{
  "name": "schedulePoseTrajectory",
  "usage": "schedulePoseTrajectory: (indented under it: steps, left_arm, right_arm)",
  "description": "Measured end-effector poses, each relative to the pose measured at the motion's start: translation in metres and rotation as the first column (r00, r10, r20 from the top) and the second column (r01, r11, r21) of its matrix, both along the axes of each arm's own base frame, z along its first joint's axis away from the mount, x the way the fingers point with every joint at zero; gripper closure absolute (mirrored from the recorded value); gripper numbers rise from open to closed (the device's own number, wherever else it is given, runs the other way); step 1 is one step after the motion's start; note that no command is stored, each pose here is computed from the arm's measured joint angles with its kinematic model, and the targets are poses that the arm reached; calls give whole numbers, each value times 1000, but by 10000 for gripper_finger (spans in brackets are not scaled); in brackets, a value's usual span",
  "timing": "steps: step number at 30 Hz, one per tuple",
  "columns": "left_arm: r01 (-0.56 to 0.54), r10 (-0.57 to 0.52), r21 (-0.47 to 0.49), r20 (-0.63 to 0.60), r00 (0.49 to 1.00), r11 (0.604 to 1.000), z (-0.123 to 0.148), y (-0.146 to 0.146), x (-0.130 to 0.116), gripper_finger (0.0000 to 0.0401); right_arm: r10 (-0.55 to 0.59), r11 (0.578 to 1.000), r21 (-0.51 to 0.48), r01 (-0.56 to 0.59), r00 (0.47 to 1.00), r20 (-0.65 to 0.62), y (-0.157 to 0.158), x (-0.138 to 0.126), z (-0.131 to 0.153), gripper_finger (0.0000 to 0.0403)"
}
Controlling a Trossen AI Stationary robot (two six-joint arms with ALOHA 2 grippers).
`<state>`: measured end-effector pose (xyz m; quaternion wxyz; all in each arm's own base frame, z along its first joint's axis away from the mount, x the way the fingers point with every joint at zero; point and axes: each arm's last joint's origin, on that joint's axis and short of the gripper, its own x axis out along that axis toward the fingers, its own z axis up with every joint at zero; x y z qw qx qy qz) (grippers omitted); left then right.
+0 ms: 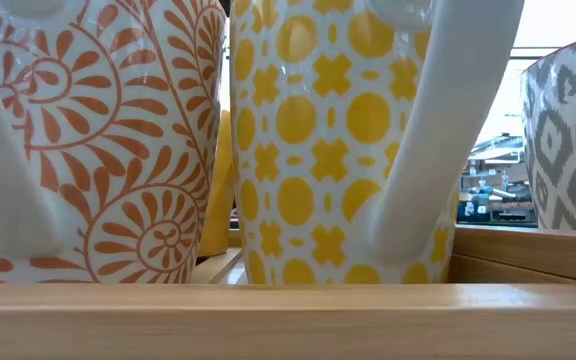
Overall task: Place coffee mugs
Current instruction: Put the pink mug on the shelf
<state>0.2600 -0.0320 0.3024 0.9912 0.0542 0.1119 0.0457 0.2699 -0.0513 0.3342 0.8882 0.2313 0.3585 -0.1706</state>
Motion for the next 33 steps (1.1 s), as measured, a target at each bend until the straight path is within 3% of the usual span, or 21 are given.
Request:
schedulePoseTrajectory:
  steps: [5,14,24,33]
  left_arm:
    - [-88,89,-40,47,995,995,4,26,3,221]
    - [-111,131,-156,127,983,981,-1,77,18,221]
    - [-180,194,-275,25,981,945,-53,118,50,221]
    - [-186,170,-337,-76,982,923,-103,125,73,221]
  right_arm:
    - [18,999,-40,-18,1000,5,15,-11,9,254]
    - [24,997,-76,-21,999,34,18,-17,16,254]
    - [41,995,-93,-39,999,19,18,-14,14,254]
    - [49,994,-104,-46,998,30,18,-13,15,254]
